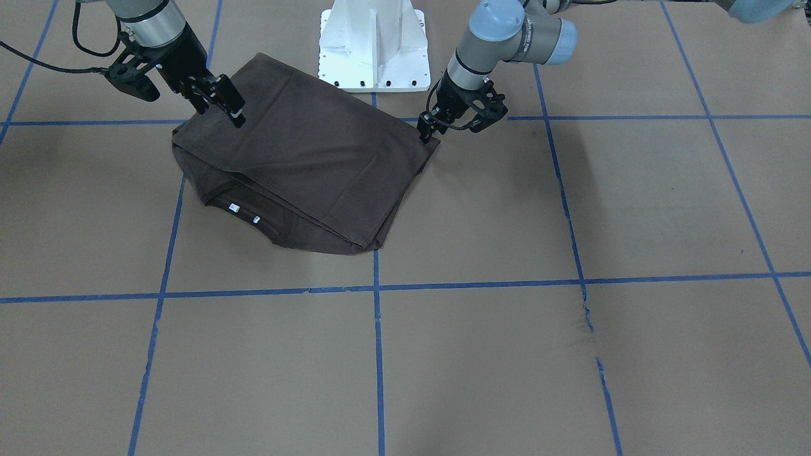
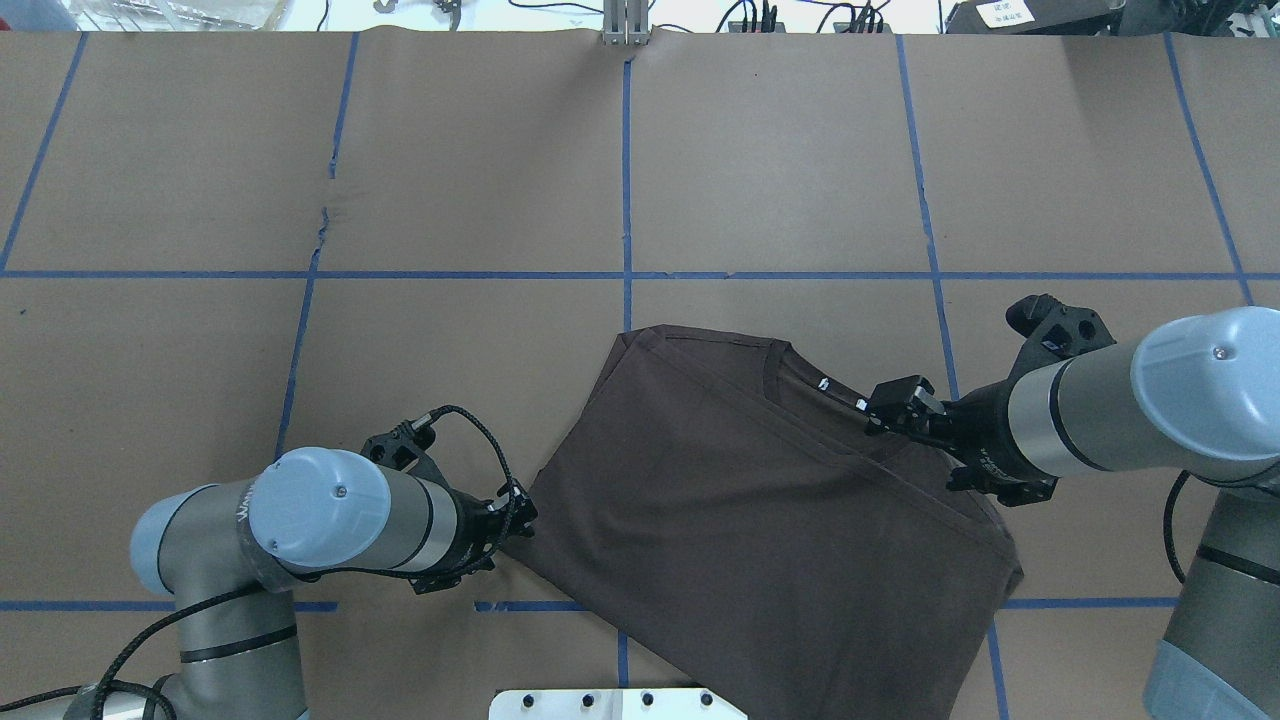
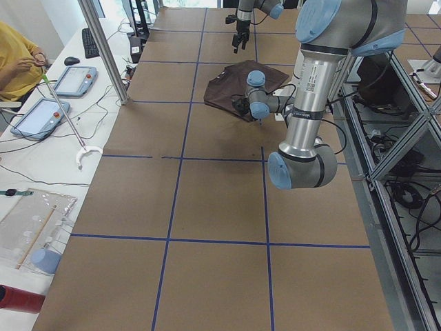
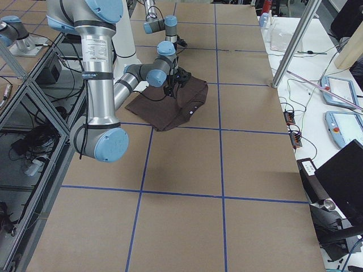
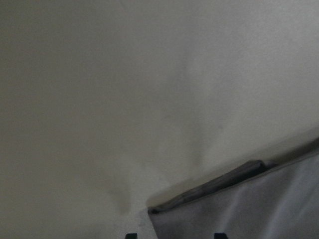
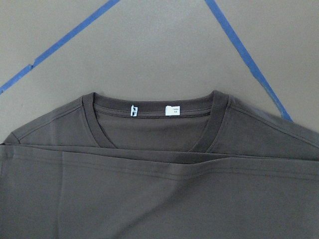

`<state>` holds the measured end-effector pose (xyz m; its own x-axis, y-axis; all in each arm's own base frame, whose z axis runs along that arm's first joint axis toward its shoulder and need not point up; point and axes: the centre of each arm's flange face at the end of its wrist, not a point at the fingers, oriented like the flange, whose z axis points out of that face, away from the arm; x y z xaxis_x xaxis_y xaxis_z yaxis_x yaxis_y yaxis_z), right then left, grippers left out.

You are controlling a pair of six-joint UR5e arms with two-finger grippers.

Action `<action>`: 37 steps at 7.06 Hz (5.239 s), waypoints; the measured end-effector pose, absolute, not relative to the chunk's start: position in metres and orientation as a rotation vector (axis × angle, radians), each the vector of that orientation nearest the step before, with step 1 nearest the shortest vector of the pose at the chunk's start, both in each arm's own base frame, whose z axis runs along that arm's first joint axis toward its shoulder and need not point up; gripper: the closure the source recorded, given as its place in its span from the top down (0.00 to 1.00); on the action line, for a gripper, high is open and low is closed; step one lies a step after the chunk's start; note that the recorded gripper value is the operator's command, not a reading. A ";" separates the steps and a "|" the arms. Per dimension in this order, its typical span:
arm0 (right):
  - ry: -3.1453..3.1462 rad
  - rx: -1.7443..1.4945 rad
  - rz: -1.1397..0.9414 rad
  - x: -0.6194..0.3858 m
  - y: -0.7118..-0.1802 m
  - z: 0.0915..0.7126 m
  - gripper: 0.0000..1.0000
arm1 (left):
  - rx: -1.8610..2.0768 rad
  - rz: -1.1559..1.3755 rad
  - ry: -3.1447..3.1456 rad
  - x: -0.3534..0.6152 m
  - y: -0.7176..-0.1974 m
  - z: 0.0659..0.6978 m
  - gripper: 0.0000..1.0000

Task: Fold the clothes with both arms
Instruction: 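Lower the left gripper to the shirt's near corner while the right gripper holds, then pull the shirt corner farther from the robot with the left gripper, then move the right gripper to the shirt's near corner while the left gripper lifts away, then lower the left gripper to the other near corner beside the right gripper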

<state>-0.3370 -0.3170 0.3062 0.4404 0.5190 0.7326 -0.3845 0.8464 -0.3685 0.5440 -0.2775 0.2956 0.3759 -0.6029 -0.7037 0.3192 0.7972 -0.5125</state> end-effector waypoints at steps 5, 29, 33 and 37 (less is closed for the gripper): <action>-0.959 -0.146 0.568 -0.338 -0.318 0.308 1.00 | -0.283 -0.616 1.001 0.554 -0.283 0.297 0.00; -0.905 -0.077 0.673 -0.563 -0.279 0.289 0.59 | 0.208 -0.645 1.242 0.390 -0.604 0.257 0.50; -0.890 -0.079 0.668 -0.564 -0.275 0.297 0.58 | 0.200 -0.656 1.244 0.390 -0.604 0.257 0.50; -0.882 -0.079 0.666 -0.564 -0.273 0.298 0.00 | 0.194 -0.665 1.245 0.390 -0.604 0.257 0.50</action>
<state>-0.5644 -0.2732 0.2976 0.4491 0.5694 0.6886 -0.5064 0.7971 -0.3289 0.3899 -0.6036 0.2572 0.1614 -0.3598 -0.9190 0.5631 0.7983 -0.2137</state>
